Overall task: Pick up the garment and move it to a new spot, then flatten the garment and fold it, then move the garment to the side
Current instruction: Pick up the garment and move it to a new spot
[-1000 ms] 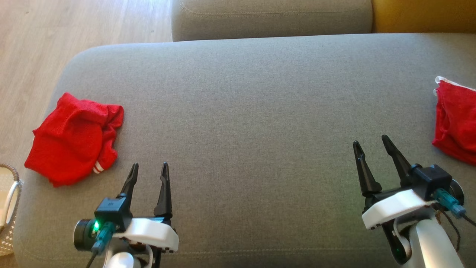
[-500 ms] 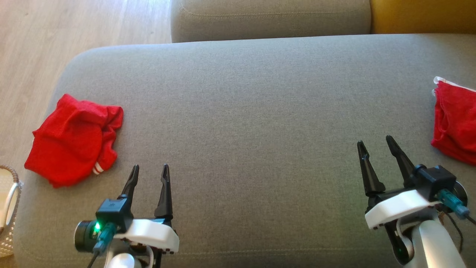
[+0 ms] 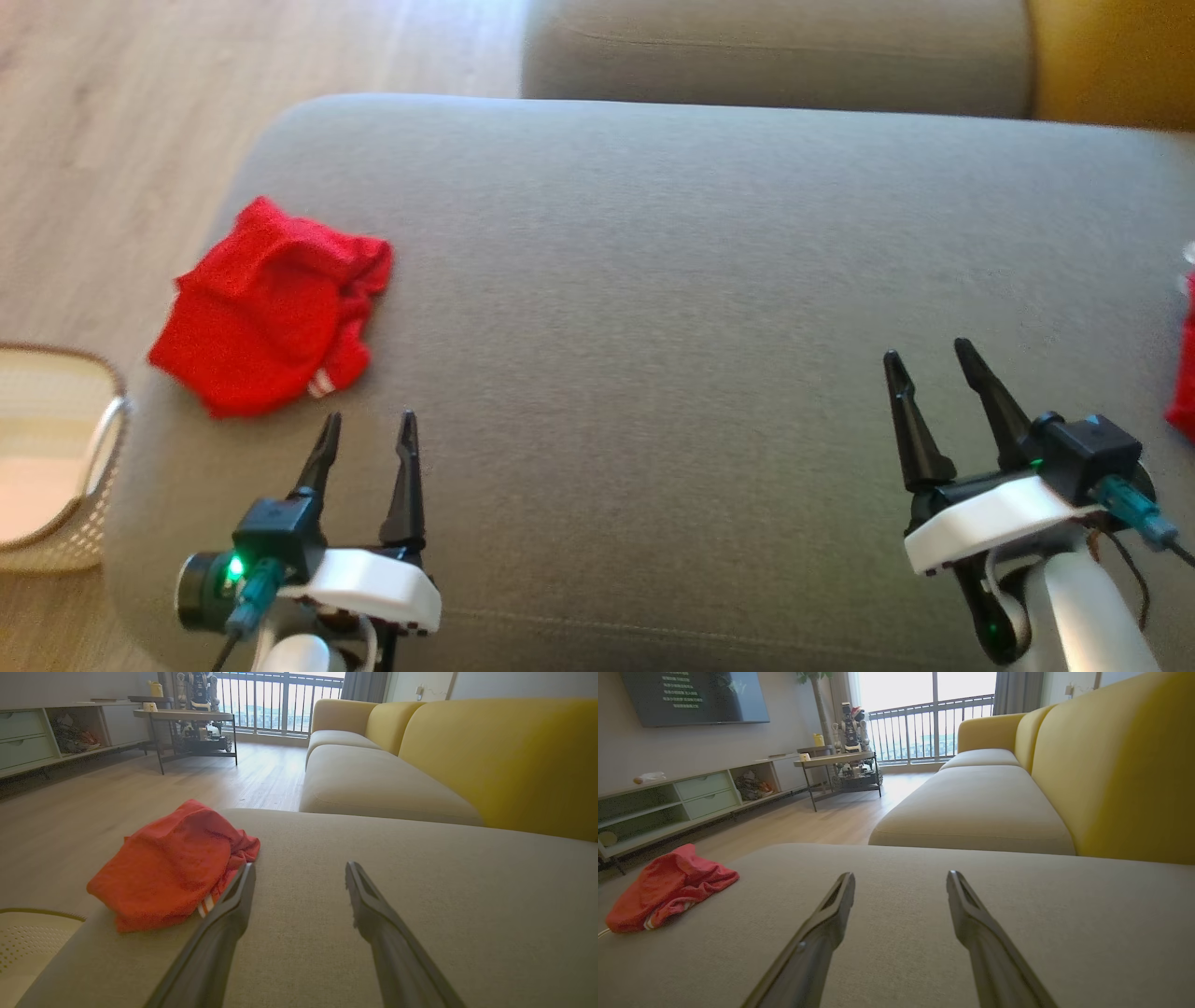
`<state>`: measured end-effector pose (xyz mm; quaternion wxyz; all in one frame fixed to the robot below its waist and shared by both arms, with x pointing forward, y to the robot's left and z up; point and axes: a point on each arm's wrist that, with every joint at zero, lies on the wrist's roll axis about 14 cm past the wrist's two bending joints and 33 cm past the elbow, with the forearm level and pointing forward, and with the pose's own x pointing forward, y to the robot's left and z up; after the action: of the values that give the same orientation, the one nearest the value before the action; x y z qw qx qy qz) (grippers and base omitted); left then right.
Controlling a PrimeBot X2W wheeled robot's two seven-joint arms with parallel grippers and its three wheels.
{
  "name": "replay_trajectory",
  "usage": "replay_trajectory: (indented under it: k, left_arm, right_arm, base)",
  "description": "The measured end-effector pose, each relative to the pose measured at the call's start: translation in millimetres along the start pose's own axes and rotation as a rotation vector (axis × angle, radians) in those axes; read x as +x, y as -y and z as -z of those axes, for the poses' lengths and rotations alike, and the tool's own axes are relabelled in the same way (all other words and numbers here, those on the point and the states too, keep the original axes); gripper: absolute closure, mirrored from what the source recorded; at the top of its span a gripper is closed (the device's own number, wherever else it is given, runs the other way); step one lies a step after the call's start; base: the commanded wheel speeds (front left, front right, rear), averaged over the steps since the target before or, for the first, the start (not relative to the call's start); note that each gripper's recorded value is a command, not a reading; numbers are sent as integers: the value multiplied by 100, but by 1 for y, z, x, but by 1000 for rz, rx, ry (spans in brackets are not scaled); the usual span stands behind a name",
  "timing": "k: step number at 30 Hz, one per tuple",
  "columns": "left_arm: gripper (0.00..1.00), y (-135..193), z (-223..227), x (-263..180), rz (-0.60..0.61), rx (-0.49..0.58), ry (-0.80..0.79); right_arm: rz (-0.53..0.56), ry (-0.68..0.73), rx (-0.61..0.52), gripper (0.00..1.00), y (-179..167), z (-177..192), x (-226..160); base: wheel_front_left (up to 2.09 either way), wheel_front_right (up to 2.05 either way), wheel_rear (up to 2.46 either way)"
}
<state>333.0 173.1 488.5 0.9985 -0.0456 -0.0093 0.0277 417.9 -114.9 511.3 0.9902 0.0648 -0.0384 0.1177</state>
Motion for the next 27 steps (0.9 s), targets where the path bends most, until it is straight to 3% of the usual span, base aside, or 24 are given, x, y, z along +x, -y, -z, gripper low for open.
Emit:
replay_trajectory:
  k: [15,27]
  left_arm:
    - [0,-77,-9,-59,-254,33,31]
    - [0,-100,-14,-75,-337,37,46]
  right_arm:
    - [-270,-32,47,0,-97,12,20]
    - [-336,-48,60,0,-121,17,24]
  base:
    - [0,0,0]
    - [0,0,0]
